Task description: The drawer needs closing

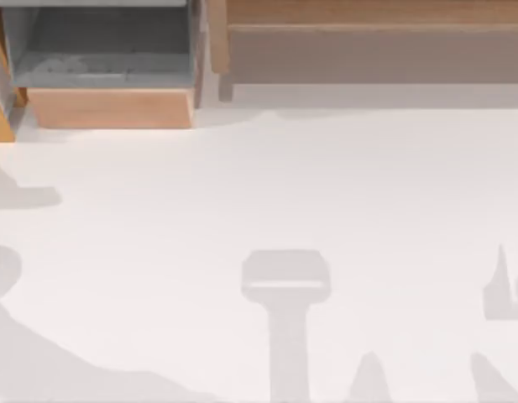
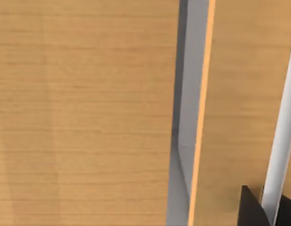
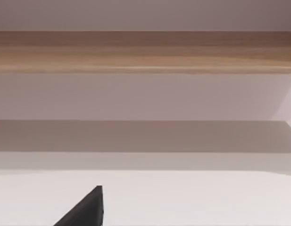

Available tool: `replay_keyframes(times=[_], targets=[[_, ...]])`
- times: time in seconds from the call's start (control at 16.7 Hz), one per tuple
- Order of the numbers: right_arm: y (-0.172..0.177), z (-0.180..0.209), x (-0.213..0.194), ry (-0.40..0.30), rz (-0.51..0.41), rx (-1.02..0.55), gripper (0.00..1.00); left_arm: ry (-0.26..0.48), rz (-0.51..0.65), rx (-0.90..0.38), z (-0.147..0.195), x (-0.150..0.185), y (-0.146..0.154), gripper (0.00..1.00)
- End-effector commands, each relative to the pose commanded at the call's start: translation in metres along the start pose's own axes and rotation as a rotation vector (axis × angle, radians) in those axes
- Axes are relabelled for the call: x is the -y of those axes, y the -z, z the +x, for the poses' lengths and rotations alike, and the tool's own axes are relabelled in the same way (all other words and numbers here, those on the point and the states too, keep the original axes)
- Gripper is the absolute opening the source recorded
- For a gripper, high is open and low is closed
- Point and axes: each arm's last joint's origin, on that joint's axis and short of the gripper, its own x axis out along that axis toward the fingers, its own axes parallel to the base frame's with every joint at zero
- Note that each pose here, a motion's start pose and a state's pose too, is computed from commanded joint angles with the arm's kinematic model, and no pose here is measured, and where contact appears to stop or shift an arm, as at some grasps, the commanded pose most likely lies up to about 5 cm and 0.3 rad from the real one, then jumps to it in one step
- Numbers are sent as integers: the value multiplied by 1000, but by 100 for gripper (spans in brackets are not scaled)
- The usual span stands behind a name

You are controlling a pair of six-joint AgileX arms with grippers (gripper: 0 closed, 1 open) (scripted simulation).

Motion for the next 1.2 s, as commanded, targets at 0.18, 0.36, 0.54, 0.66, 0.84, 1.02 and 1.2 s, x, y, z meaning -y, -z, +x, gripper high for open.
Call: replay_keyframes(times=[0.18,0.36,0.54,0.66,0.84,1.02,1.2], targets=[[0,0,0,0,0,0,100,0,0,0,0,0,0,0],[0,0,0,0,0,0,100,2,0,-3,2,0,2,0],[0,0,0,0,0,0,100,4,1,-3,20,1,3,0],[0,0,0,0,0,0,100,4,1,-2,36,1,3,0],[0,0,0,0,0,0,100,2,-1,-2,57,-1,1,0],[0,0,0,0,0,0,100,2,-2,-2,62,-1,1,0],[0,0,0,0,0,0,100,2,-2,-2,62,-1,1,8]])
